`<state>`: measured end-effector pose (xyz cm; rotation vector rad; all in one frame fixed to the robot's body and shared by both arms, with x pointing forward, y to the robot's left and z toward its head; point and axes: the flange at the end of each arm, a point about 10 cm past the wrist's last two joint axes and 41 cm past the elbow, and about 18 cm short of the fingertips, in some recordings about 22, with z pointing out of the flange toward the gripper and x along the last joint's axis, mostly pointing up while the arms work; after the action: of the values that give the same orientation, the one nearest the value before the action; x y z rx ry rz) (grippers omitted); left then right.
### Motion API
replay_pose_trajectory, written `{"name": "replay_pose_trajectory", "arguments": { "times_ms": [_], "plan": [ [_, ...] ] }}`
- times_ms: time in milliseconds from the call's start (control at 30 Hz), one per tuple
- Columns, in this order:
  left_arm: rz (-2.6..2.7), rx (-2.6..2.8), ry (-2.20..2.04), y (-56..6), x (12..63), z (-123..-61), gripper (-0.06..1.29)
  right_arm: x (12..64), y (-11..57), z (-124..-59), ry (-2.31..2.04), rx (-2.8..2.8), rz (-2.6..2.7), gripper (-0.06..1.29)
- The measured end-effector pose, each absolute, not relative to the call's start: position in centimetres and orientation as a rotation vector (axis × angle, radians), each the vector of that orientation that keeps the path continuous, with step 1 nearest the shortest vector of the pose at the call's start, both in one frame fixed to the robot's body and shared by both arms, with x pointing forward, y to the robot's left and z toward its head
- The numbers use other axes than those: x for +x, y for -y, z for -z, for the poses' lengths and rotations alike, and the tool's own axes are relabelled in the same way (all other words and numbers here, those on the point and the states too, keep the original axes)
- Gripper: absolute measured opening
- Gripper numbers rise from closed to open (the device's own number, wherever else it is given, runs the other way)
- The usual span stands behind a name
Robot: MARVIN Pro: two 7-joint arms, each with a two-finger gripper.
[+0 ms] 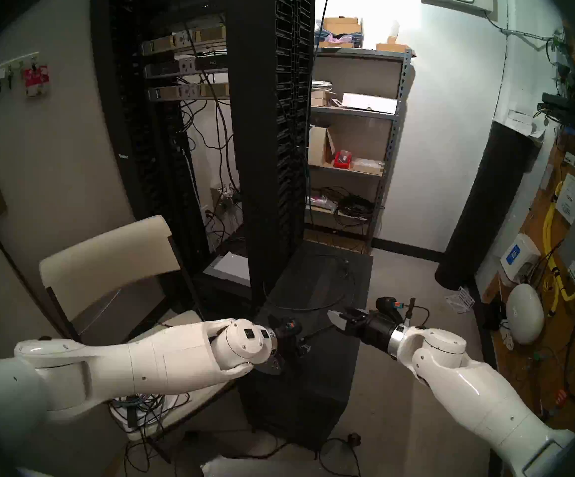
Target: Insert the cable into the workstation's USB slot
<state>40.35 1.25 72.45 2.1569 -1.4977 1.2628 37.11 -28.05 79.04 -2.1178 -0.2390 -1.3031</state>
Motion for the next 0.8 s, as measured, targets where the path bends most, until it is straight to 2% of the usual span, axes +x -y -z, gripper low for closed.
{"name": "replay_pose_trajectory", "arguments": {
  "times_ms": [67, 200, 700, 733, 800],
  "plan": [
    [-1.264, 2.164, 1.502, -1.3, 40.5, -72.2, 0.85, 37.1, 28.0, -79.0, 0.239, -2.118, 1.303, 1.17],
    [-1.260, 2.179, 1.508, -1.5, 40.7, -71.8, 0.74, 37.1, 28.0, -79.1, 0.241, -2.116, 1.303, 1.17],
    [-1.238, 2.179, 1.505, -0.7, 40.4, -71.1, 0.74, 36.9, 27.9, -79.1, 0.244, -2.112, 1.302, 1.17],
    [-1.234, 2.177, 1.504, -0.6, 40.3, -71.0, 0.62, 36.9, 27.9, -79.1, 0.244, -2.112, 1.302, 1.17],
    [-1.229, 2.179, 1.505, -0.5, 40.3, -70.9, 0.54, 36.8, 27.9, -79.2, 0.244, -2.110, 1.303, 1.17]
  ]
}}
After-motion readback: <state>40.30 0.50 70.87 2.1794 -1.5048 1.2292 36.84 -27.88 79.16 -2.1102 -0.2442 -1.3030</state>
